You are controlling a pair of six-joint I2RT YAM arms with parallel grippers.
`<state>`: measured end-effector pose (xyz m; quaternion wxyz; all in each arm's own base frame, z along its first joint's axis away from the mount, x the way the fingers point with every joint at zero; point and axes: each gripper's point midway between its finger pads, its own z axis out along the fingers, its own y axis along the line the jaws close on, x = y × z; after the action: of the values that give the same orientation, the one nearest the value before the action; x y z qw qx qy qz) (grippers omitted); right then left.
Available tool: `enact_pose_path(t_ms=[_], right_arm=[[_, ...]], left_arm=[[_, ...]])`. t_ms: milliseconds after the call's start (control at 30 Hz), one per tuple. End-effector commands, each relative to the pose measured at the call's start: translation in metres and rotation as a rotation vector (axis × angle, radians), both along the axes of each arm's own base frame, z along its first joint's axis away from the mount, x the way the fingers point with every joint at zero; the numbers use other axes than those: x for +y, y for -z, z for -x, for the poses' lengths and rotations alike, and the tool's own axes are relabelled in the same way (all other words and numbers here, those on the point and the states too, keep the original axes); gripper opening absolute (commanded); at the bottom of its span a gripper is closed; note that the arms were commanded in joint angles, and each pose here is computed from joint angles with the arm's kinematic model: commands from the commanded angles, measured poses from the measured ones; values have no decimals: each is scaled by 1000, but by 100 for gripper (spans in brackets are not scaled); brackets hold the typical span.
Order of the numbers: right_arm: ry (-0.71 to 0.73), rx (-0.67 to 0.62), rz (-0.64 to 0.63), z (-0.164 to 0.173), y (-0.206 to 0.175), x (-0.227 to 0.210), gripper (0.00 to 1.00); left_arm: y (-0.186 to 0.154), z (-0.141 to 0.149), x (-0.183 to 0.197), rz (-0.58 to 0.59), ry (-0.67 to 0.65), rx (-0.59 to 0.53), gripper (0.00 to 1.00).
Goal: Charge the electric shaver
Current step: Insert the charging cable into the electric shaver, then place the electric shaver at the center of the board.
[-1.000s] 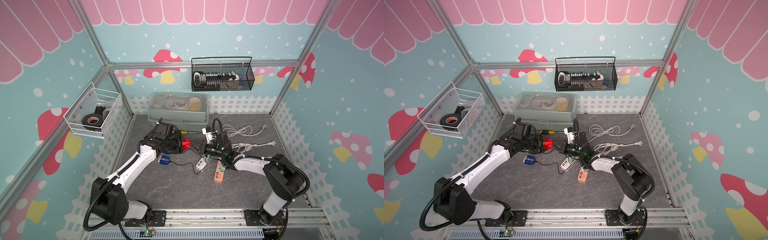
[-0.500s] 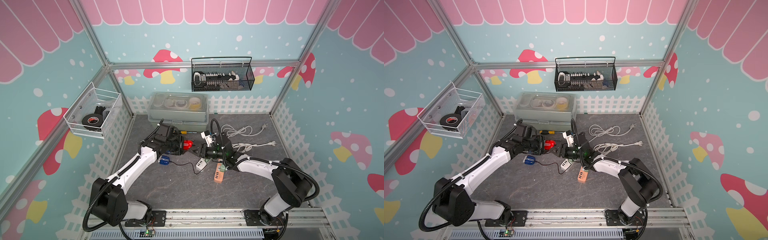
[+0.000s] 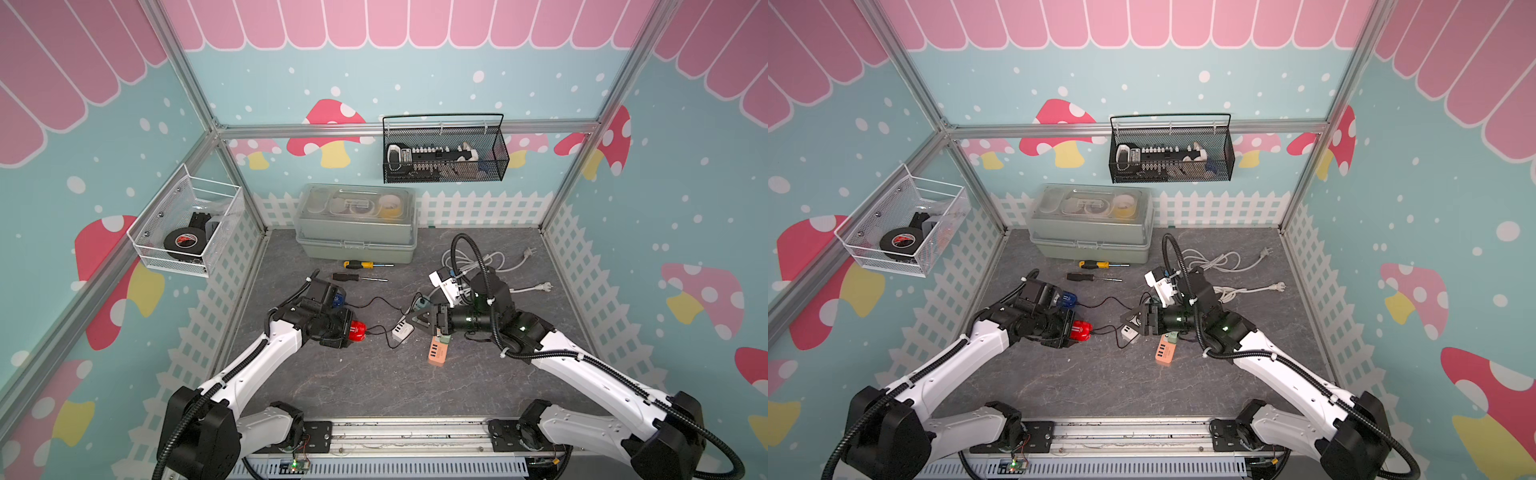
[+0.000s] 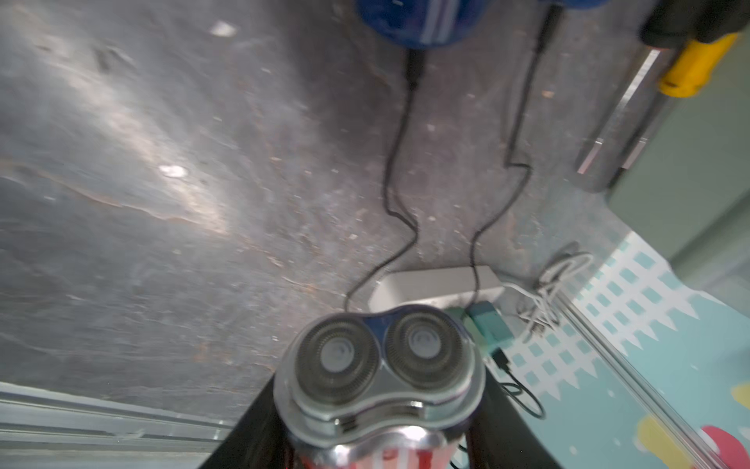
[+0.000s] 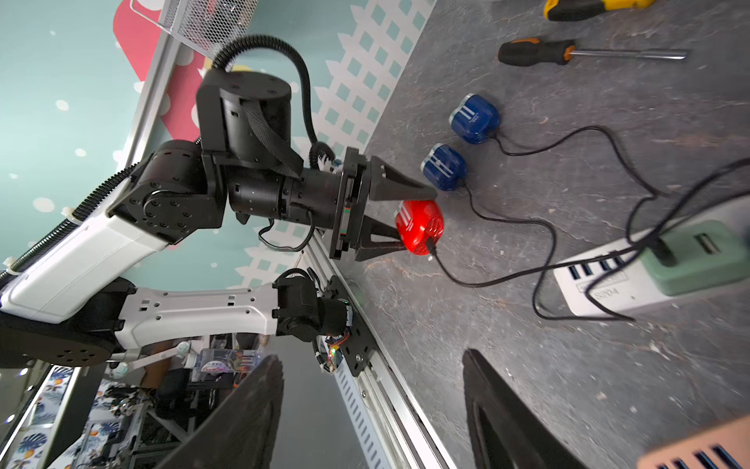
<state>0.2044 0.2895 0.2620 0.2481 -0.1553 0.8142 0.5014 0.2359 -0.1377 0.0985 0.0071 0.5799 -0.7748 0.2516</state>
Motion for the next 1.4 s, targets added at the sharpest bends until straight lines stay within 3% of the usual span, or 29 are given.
enact_pose_path(t_ms=[0, 167, 367, 500, 600, 667, 800, 967, 1167, 1367], right_arm=[[57, 3, 105, -1, 21, -23, 70], [88, 11, 139, -8, 29, -32, 70], [92, 11, 151, -10, 31, -34, 70], [92, 11, 152, -9, 31, -35, 69], [108, 24, 165, -11, 37, -37, 69], [115, 36, 172, -11, 41, -39, 68], [144, 23, 170, -15, 40, -42, 67], [158, 15, 178, -19, 42, -45, 67], [234, -28, 177, -27, 32, -62, 67], [330, -54, 244, -32, 36, -89, 67]], left_arm=[[19, 23, 13, -84, 53, 37, 0], [52, 41, 27, -177, 105, 107, 0], [68, 34, 38, -273, 127, 119, 0], [77, 26, 36, -273, 110, 114, 0], [72, 13, 23, -199, 71, 80, 0], [48, -4, 14, -156, 50, 14, 0], [-37, -40, -1, -75, 18, -177, 0], [-132, -64, -26, 38, 81, -349, 0], [-170, -47, -46, 153, 164, -379, 0], [-178, 3, -38, 174, 257, -366, 0]])
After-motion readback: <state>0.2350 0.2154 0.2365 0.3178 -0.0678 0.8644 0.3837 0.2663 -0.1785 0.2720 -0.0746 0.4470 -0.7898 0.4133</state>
